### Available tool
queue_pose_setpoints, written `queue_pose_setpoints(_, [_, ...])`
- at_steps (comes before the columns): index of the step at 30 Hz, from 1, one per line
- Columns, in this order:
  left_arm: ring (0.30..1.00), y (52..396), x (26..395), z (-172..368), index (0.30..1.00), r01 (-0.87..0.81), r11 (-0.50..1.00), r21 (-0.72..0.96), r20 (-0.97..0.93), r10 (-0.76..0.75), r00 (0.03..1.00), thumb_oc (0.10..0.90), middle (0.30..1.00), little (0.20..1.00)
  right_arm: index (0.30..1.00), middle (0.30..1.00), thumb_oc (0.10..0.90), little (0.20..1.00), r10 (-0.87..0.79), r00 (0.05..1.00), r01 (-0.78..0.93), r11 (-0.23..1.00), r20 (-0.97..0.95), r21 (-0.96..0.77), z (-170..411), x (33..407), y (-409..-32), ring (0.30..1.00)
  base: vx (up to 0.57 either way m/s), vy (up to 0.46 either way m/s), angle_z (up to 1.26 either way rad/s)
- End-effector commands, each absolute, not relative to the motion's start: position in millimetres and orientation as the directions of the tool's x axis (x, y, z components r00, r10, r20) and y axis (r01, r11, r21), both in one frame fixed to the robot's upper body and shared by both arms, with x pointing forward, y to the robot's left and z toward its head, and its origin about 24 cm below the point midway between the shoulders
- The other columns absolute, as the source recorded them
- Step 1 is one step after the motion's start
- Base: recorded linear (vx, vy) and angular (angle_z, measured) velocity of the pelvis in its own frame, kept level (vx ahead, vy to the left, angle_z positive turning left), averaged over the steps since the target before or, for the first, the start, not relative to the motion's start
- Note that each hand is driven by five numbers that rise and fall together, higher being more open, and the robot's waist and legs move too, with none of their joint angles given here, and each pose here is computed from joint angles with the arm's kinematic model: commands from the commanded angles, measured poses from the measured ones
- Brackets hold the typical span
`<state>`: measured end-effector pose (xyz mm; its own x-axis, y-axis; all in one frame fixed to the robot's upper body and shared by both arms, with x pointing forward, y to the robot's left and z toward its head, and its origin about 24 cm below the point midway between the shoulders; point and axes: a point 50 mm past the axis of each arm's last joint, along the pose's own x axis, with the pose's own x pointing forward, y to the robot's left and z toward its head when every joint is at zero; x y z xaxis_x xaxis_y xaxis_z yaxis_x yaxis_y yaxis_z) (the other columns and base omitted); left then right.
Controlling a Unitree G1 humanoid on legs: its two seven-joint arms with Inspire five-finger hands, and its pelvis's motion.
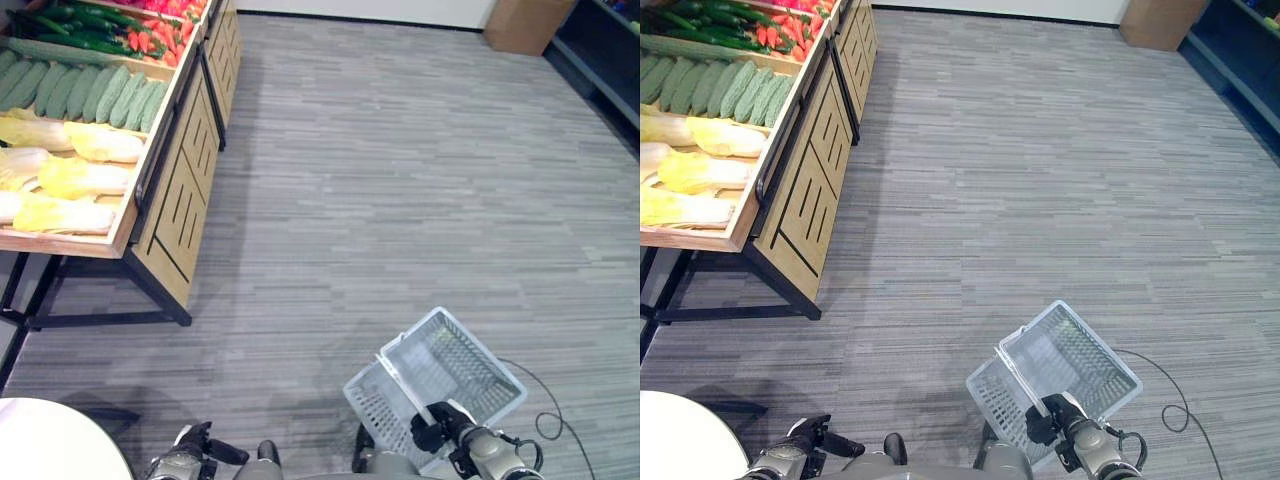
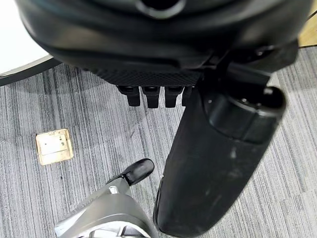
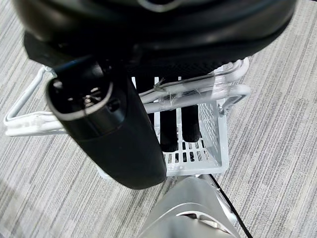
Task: Get the vegetables into the basket
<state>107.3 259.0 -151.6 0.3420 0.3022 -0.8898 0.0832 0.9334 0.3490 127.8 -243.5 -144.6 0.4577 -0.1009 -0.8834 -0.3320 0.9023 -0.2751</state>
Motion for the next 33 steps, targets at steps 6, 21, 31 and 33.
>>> queue_pose_setpoints(6, [1.000, 268, 105, -150, 1.000, 0.070, 0.924, 0.377, -0.886, 0.337, 0.317, 0.900, 1.000, 1.000, 0.300, 0.300, 0.400, 0.300, -0.144, 0.447, -0.266, 0.921, -0.883, -0.285, -146, 122, -251, 0.300, 0.00, 0.032, 0.05])
queue_pose_setpoints(21, [1.000, 269, 119, -146, 1.000, 0.099, 0.914, 0.393, -0.871, 0.335, 0.359, 0.900, 1.000, 1.000, 0.300, 0.300, 0.400, 0.300, -0.169, 0.472, -0.269, 0.907, -0.865, -0.324, -142, 128, -256, 0.300, 0.08, 0.040, 0.03])
queue_pose_setpoints(31, [1.000, 257, 127, -148, 1.000, 0.111, 0.923, 0.369, -0.875, 0.305, 0.377, 0.900, 1.000, 1.000, 0.300, 0.300, 0.400, 0.300, -0.172, 0.449, -0.297, 0.897, -0.877, -0.328, -144, 120, -259, 0.300, 0.21, -0.095, 0.36])
queue_pose_setpoints(33, [1.000, 252, 128, -149, 1.000, 0.119, 0.926, 0.358, -0.878, 0.292, 0.379, 0.900, 1.000, 1.000, 0.300, 0.300, 0.400, 0.300, -0.175, 0.442, -0.319, 0.886, -0.880, -0.337, -144, 118, -262, 0.300, 0.23, -0.193, 0.29])
